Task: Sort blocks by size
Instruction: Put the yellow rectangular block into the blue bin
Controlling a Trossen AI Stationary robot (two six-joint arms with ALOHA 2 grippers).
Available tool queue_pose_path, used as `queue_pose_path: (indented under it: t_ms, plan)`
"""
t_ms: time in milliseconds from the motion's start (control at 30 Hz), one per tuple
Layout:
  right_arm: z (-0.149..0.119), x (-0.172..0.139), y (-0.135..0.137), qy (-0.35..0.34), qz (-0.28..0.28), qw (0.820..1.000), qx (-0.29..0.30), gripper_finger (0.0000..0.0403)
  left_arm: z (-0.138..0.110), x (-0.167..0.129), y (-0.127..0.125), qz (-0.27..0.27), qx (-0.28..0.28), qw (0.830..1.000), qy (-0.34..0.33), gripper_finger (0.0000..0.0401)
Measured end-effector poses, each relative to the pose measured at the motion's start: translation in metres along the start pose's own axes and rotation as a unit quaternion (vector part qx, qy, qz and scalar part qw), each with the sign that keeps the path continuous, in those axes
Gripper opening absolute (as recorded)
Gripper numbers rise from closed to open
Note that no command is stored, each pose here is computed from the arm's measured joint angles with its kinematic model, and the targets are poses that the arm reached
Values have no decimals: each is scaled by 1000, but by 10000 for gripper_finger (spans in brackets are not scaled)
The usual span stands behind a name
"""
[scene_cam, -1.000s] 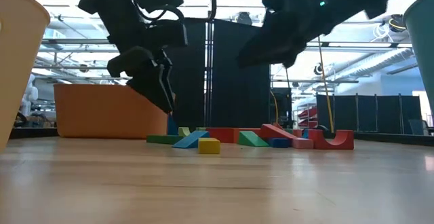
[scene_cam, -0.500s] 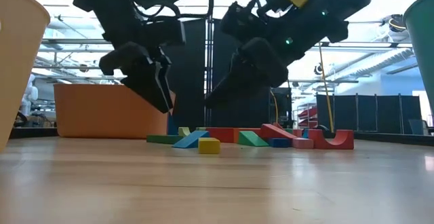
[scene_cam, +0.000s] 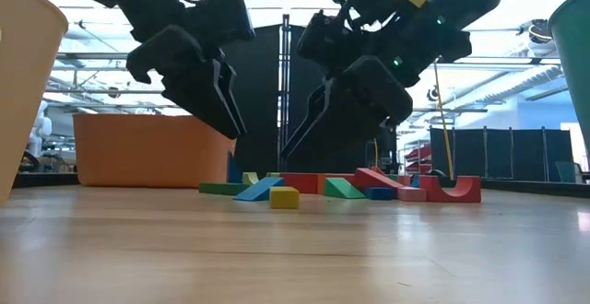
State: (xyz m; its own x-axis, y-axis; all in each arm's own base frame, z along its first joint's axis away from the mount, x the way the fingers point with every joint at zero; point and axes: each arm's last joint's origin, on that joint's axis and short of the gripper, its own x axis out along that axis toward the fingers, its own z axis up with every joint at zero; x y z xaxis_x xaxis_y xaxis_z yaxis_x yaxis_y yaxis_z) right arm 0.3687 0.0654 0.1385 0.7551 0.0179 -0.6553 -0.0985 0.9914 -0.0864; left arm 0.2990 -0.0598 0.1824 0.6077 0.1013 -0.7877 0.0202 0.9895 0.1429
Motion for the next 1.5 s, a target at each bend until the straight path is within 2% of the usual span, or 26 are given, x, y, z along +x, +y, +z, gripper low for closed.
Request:
queue_pose_path:
  t_ms: [167,333,533,733,1067,1500]
  plan:
    - [-11,12,1,18,-2,1000,13,395,1,0,-2,-2,0,1000,-9,189]
    - [-14,20,1,6,-5,1000,28,399,2,0,-2,-2,-1,1000,-10,189]
    - [-13,21,-2,-1,-8,999,45,399,1,0,-3,-5,-10,1000,-8,189]
    - [-16,25,-6,4,14,998,62,400,1,-1,-3,-6,-9,1000,-8,189]
    - [-18,27,-8,7,15,998,66,400,1,-1,-3,-6,-9,1000,-8,189]
    - [-20,27,-9,21,7,998,62,352,1,-1,-3,-6,-9,1000,-9,189]
